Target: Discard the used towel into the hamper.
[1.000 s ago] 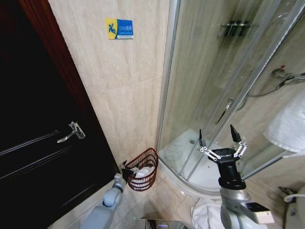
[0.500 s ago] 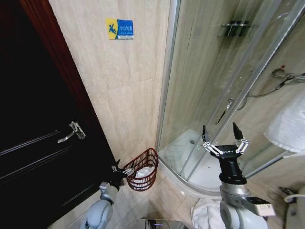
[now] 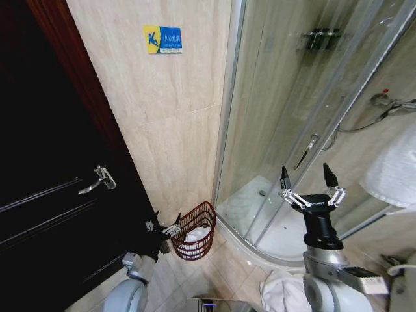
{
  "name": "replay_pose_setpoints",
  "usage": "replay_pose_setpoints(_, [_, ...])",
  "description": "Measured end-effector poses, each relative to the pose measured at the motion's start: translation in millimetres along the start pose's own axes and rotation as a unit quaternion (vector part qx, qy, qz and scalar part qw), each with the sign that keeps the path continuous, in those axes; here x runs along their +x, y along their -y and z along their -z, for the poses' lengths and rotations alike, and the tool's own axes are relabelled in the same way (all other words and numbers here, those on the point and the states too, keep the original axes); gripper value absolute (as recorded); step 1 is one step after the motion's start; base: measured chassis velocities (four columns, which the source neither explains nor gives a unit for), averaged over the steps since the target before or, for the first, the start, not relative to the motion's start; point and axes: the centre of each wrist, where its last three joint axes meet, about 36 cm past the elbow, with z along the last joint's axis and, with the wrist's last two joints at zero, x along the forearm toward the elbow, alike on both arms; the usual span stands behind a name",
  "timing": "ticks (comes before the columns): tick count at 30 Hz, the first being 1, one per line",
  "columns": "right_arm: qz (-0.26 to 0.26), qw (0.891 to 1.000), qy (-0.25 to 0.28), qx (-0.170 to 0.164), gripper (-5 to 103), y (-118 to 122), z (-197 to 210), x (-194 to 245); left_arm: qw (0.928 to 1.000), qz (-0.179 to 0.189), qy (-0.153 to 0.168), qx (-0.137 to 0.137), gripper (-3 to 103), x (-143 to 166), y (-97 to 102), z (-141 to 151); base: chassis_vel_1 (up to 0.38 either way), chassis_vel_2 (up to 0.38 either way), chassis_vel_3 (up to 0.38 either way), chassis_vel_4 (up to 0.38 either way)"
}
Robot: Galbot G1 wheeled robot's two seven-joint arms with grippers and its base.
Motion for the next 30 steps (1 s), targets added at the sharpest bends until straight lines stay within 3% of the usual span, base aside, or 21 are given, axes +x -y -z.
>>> replay_pose_setpoints(11, [-0.011,1.0,-0.005,-0.004,100,0.9,-1.9,-2.0,0.9989,-0.012,0.045,-0.007,100,10.4,18.2,43.0,0.0,0.0,0.0,0.0])
replay_pose_setpoints(30, [-0.025,1.0,-0.007,0.005,100,2.2,1.2,-2.5,0.9965,-0.02,0.078,-0.022,100,18.7,26.4,72.5,0.0,0.0,0.0,0.0])
